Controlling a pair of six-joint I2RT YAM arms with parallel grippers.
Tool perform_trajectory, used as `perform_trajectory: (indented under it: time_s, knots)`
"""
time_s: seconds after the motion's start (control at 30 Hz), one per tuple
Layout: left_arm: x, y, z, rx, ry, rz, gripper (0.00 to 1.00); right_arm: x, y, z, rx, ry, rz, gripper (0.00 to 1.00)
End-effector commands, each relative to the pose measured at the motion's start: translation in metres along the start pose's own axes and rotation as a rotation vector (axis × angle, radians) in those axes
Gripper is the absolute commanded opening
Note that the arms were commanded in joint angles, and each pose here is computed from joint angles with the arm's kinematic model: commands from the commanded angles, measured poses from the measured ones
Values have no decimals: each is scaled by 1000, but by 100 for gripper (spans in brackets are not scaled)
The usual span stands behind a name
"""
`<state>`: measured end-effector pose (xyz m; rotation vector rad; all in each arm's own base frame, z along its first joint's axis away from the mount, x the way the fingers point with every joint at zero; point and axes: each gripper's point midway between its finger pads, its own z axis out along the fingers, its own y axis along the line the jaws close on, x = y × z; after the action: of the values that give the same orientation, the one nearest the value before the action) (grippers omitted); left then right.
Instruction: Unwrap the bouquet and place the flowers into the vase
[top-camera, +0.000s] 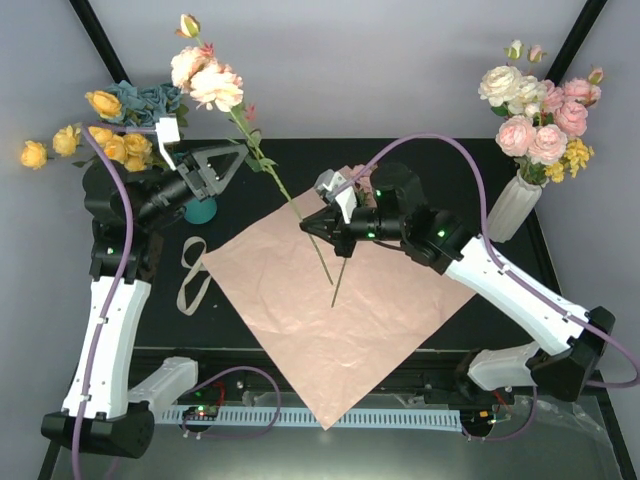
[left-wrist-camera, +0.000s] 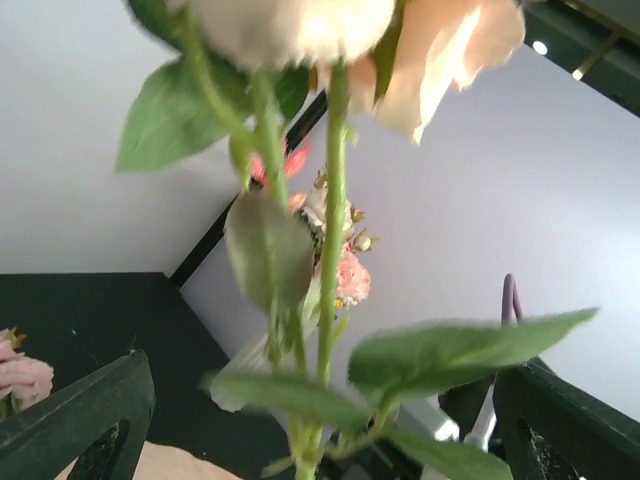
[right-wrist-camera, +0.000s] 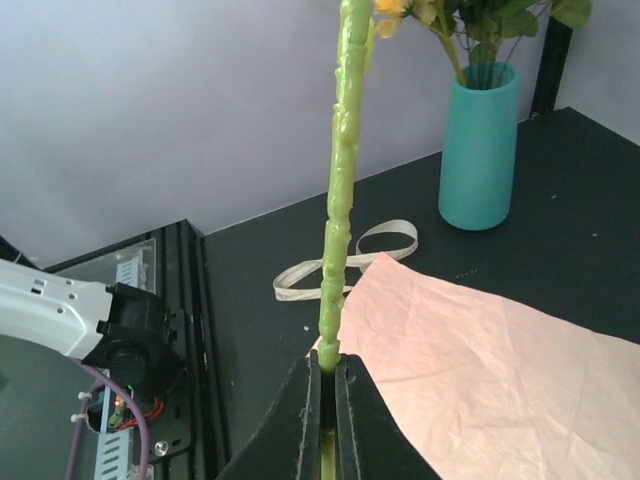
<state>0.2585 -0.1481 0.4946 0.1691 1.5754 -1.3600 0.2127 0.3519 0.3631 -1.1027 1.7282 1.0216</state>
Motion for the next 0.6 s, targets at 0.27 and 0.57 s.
perform_trajectory:
  time_s: [0.27, 0.57]
  knots:
    - [-45, -3, 12, -45, -124, 84, 68, 0, 22, 17, -76, 3, -65, 2]
    - [-48, 0, 7, -98, -144, 108, 12, 2, 16, 21, -52, 4, -47, 2]
